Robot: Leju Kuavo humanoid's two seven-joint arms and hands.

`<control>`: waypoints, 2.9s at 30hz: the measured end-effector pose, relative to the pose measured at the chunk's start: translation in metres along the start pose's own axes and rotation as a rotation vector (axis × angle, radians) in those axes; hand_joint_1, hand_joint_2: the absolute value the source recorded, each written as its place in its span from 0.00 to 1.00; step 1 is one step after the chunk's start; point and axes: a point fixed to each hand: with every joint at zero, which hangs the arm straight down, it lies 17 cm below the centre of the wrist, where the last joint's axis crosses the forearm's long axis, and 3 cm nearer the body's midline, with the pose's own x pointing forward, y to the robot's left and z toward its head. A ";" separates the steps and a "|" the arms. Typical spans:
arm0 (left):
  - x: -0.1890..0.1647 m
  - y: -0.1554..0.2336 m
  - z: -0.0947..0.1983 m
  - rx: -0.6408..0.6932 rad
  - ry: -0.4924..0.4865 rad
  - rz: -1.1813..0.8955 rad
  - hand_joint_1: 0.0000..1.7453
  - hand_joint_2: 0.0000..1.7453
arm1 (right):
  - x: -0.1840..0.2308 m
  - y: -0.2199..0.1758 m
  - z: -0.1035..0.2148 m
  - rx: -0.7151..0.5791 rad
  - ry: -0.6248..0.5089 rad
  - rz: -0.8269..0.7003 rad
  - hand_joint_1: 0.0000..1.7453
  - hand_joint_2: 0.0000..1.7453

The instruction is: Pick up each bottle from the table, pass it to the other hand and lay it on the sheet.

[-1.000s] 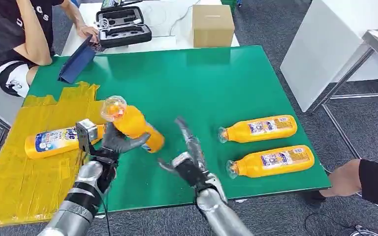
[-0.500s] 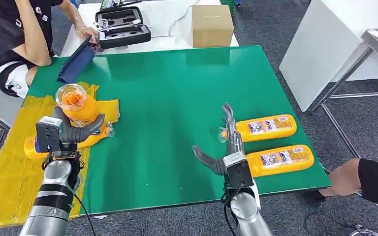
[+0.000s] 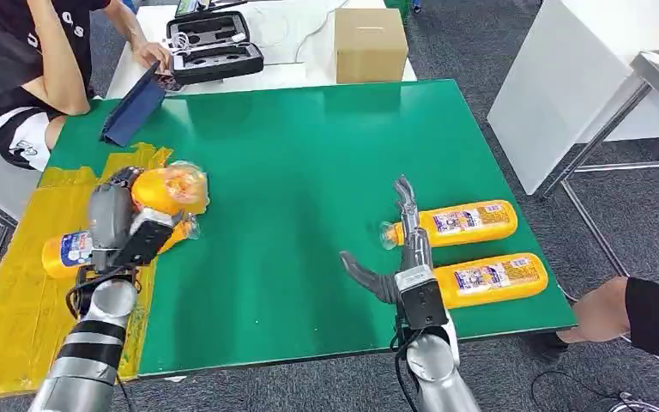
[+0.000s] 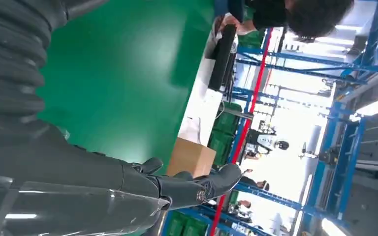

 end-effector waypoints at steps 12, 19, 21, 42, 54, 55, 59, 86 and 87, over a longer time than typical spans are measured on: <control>-0.031 -0.009 0.007 -0.056 -0.005 -0.586 1.00 1.00 | 0.003 -0.007 0.001 -0.009 0.002 0.023 0.00 1.00; -0.060 -0.015 0.007 -0.128 0.052 -0.699 1.00 1.00 | 0.004 -0.012 0.003 -0.023 0.005 0.027 0.00 1.00; -0.064 -0.015 0.007 -0.138 0.059 -0.712 1.00 1.00 | 0.004 -0.013 0.003 -0.025 0.005 0.029 0.00 1.00; -0.114 -0.025 0.000 -0.304 0.225 -0.830 1.00 1.00 | -0.004 -0.034 0.010 -0.080 0.043 0.047 0.00 1.00; -0.110 -0.064 0.000 -0.499 0.141 -0.771 1.00 1.00 | -0.009 -0.043 0.012 -0.095 0.059 0.045 0.00 1.00; -0.110 -0.065 0.000 -0.502 0.141 -0.768 1.00 1.00 | -0.010 -0.043 0.012 -0.096 0.060 0.045 0.00 1.00; -0.108 -0.067 -0.001 -0.490 0.135 -0.739 1.00 1.00 | -0.010 -0.046 0.012 -0.104 0.063 0.045 0.00 1.00; 0.034 0.089 0.005 0.248 -0.073 -0.580 1.00 1.00 | -0.023 -0.054 0.035 -0.149 0.116 0.050 0.00 1.00; 0.036 0.095 0.006 0.263 -0.071 -0.578 1.00 1.00 | -0.023 -0.053 0.035 -0.149 0.117 0.050 0.00 1.00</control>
